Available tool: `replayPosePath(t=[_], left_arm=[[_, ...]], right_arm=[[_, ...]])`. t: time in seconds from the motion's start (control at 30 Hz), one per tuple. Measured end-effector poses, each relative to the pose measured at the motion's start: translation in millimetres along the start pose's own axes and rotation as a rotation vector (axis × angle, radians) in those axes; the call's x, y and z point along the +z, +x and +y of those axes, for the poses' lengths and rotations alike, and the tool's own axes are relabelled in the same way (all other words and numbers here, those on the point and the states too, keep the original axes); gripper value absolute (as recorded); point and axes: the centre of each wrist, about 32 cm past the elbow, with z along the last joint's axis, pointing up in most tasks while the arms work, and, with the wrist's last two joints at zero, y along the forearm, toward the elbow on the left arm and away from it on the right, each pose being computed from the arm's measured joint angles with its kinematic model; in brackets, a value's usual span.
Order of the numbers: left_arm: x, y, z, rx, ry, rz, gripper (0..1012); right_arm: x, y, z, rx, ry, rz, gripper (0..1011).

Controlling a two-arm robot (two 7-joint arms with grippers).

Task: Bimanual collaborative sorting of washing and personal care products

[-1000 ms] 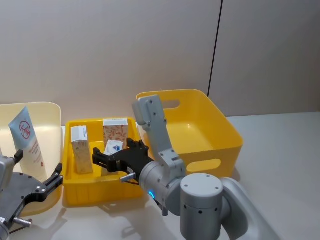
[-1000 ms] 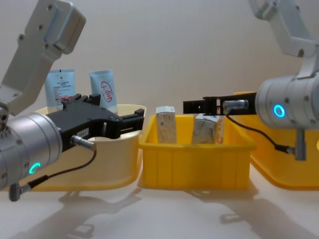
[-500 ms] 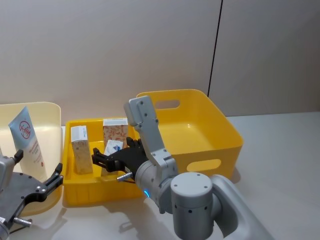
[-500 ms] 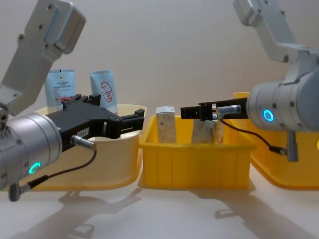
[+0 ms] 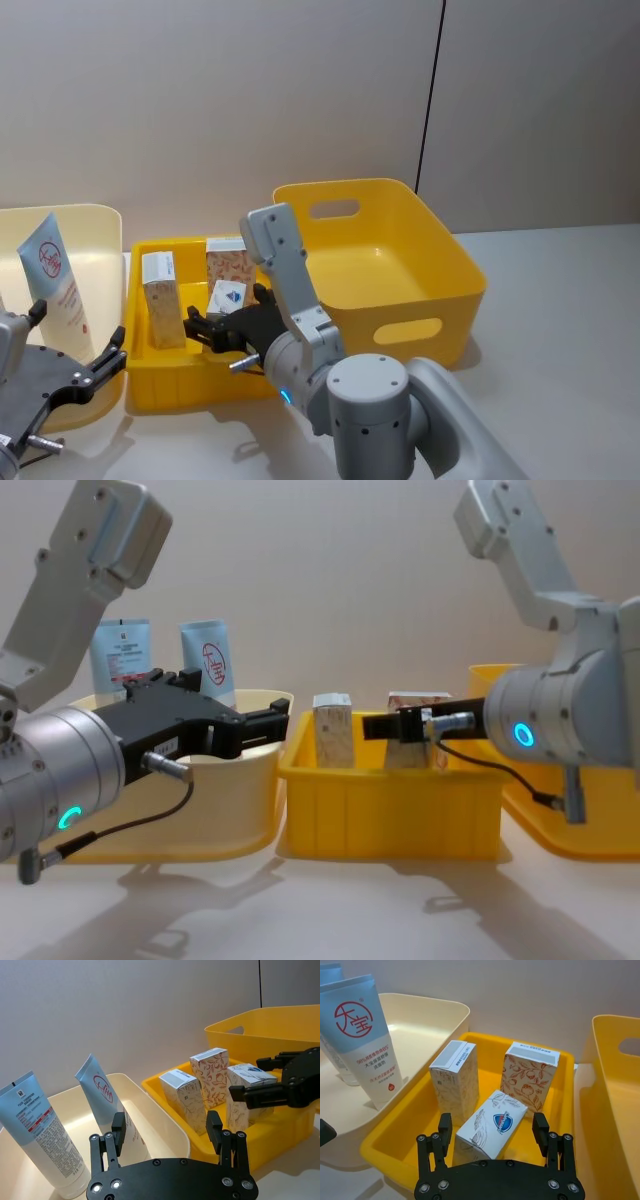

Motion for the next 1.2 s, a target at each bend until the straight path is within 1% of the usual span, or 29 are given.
replayPosePath(t=[0.3,0.57,0.67,0.7,0.8,0.87,0.9,0.93,1.0,1.07,1.1,1.2], left_arm=[[0.0,0.0,0.0,0.0,0.0,0.0,1000],[0.0,0.0,0.0,0.0,0.0,0.0,1000],[0.0,0.0,0.0,0.0,0.0,0.0,1000],[0.0,0.0,0.0,0.0,0.0,0.0,1000],[0.0,0.0,0.0,0.0,0.0,0.0,1000],[0.0,0.0,0.0,0.0,0.0,0.0,1000],[0.0,0.0,0.0,0.0,0.0,0.0,1000],[0.0,0.0,0.0,0.0,0.0,0.0,1000],[0.0,0.0,0.0,0.0,0.0,0.0,1000],[0.0,0.0,0.0,0.0,0.0,0.0,1000],[0.0,0.0,0.0,0.0,0.0,0.0,1000],[0.0,0.0,0.0,0.0,0.0,0.0,999]], right_arm=[[-7.2,-7.0,4.8,0.017,-0.034,0.019,1001],[-10.7,-10.3,7.4,0.026,-0.048,0.031,1001],[-11.4,-11.3,8.0,0.029,-0.05,0.034,977],[-11.5,-11.5,8.1,0.03,-0.051,0.035,943],[-12.0,-12.2,8.6,0.032,-0.053,0.037,882],[-12.3,-12.7,8.9,0.034,-0.054,0.039,812],[-12.4,-12.7,9.0,0.034,-0.055,0.039,796],[-12.6,-12.9,9.1,0.035,-0.055,0.039,738],[-12.7,-13.3,9.2,0.035,-0.056,0.04,705],[-12.9,-13.5,9.4,0.036,-0.057,0.041,635],[-13.0,-13.5,9.4,0.036,-0.057,0.041,635],[-13.2,-13.7,9.6,0.036,-0.058,0.041,593]])
